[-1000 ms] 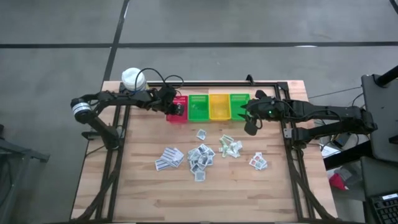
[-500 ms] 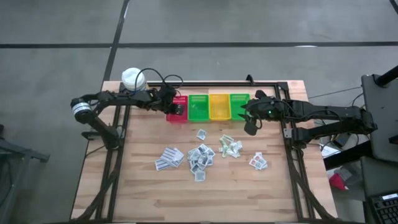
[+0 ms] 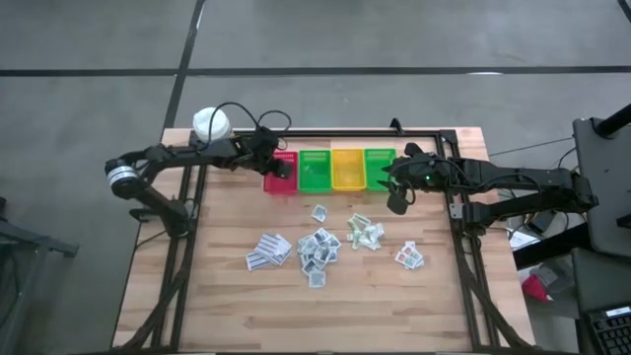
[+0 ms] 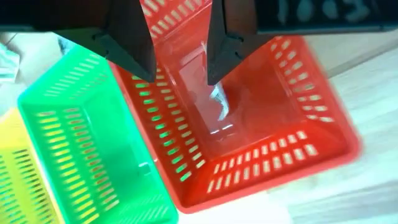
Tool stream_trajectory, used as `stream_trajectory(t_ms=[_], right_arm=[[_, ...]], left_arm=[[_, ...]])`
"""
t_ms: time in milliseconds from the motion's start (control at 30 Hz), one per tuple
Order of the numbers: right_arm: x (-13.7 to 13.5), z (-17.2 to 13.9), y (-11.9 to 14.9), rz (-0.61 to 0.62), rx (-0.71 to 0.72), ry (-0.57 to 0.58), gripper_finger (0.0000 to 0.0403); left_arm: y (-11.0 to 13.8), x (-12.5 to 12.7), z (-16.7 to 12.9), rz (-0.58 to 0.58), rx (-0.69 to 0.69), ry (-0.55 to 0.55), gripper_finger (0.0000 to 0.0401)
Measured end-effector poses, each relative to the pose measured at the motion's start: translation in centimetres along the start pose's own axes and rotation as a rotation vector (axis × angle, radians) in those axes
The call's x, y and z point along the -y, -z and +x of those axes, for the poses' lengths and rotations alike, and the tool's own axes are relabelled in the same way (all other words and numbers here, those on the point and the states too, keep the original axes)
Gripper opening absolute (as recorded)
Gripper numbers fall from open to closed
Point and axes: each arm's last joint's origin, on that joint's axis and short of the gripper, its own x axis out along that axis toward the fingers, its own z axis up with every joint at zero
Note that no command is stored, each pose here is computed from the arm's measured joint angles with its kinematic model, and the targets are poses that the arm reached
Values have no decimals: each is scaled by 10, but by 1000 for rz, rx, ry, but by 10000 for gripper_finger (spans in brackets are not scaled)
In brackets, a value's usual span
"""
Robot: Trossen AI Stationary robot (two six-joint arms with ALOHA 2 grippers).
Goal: Pick & Place First Aid Supplies
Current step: Put the ointment pack into the red bin
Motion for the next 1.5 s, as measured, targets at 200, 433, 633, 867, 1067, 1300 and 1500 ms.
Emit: stream_trajectory(t_ms=[200, 433, 633, 867, 1067, 1300, 1500], right_arm=[[0, 0, 0, 21, 0, -1, 180], [0, 0, 0, 49, 0, 1, 176], [0, 0, 0, 57, -1, -2, 180], [-4, 0, 3, 18, -37, -135, 182], [-7, -3, 17, 30, -196, -258, 182], [-10, -10, 37, 101, -445, -405, 183], [-18, -21, 52, 120, -635, -414, 182]], left_arm=[[-4, 4, -22, 4, 16, 4, 135], [-1, 13, -53, 30, 81, 75, 135], [12, 20, -67, 170, 106, 126, 135], [30, 23, -67, 297, 166, 194, 135], [43, 15, -61, 291, 291, 289, 135], [64, -4, -59, 222, 388, 375, 135], [77, -17, -63, 207, 428, 409, 135]])
